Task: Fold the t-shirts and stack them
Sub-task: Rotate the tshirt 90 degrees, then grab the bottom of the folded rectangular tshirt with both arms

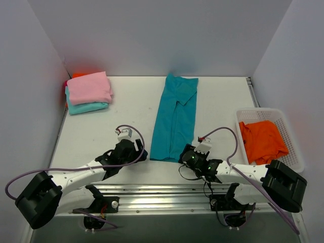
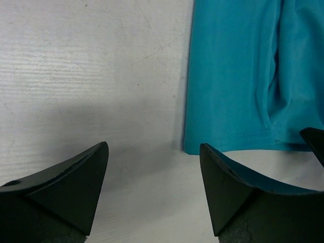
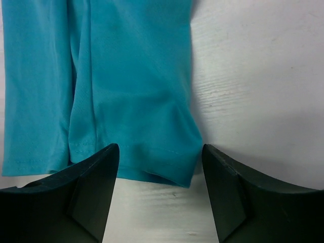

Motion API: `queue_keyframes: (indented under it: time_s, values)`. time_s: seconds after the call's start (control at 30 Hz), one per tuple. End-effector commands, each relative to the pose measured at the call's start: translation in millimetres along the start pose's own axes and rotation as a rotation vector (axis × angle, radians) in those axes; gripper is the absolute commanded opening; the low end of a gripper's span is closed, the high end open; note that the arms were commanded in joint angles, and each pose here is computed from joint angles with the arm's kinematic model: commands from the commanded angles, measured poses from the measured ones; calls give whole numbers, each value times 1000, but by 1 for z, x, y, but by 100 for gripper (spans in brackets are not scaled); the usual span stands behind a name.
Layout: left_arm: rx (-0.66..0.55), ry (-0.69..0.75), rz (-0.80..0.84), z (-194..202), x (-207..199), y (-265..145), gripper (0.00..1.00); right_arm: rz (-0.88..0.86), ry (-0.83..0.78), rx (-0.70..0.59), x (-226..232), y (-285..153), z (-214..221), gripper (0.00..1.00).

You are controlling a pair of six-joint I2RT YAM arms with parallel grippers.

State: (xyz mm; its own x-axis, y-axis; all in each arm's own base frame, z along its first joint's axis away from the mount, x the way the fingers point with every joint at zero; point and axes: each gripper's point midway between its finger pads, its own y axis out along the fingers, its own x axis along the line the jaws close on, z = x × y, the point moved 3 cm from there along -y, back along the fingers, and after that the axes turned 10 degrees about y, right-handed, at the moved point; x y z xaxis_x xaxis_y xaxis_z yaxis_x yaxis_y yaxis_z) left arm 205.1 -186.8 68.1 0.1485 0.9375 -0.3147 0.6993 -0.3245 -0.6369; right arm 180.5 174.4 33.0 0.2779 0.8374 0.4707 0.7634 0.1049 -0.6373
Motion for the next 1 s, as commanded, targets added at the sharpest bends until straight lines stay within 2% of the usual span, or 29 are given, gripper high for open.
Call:
queue_keyframes:
  time_s: [0.0,0.2,0.33,0.47,0.53,0.57,0.67,0.73,0.8,0.83,0.9,0.97]
  values:
    - [-75,-40,99,-15,-21,5,82,11,23,2,6,6,4,62]
    - [-61,-45,139,-12,-31,21,82,37,9,-1,6,10,6,52]
    - [-48,-47,166,-8,-36,28,82,48,9,-7,4,10,5,51]
    - [-31,-58,186,-2,-40,36,82,56,8,-10,0,11,6,39]
    - [-22,-61,200,1,-42,40,82,58,9,-10,0,11,6,38]
    - [-18,-69,205,2,-43,41,82,62,7,-9,-2,11,6,34]
    - [-4,-76,232,6,-47,43,77,67,6,-10,-4,11,7,30]
    - [8,-76,242,9,-48,44,67,69,7,-12,-4,11,6,26]
    - [16,-74,243,13,-46,44,56,69,6,-13,-6,11,6,14]
    - [18,-71,246,14,-46,44,28,68,7,-13,-6,11,6,2]
    - [29,-68,244,16,-46,44,3,70,9,-13,-6,10,6,0]
    - [34,-68,248,18,-46,43,2,64,11,-8,-5,7,5,0]
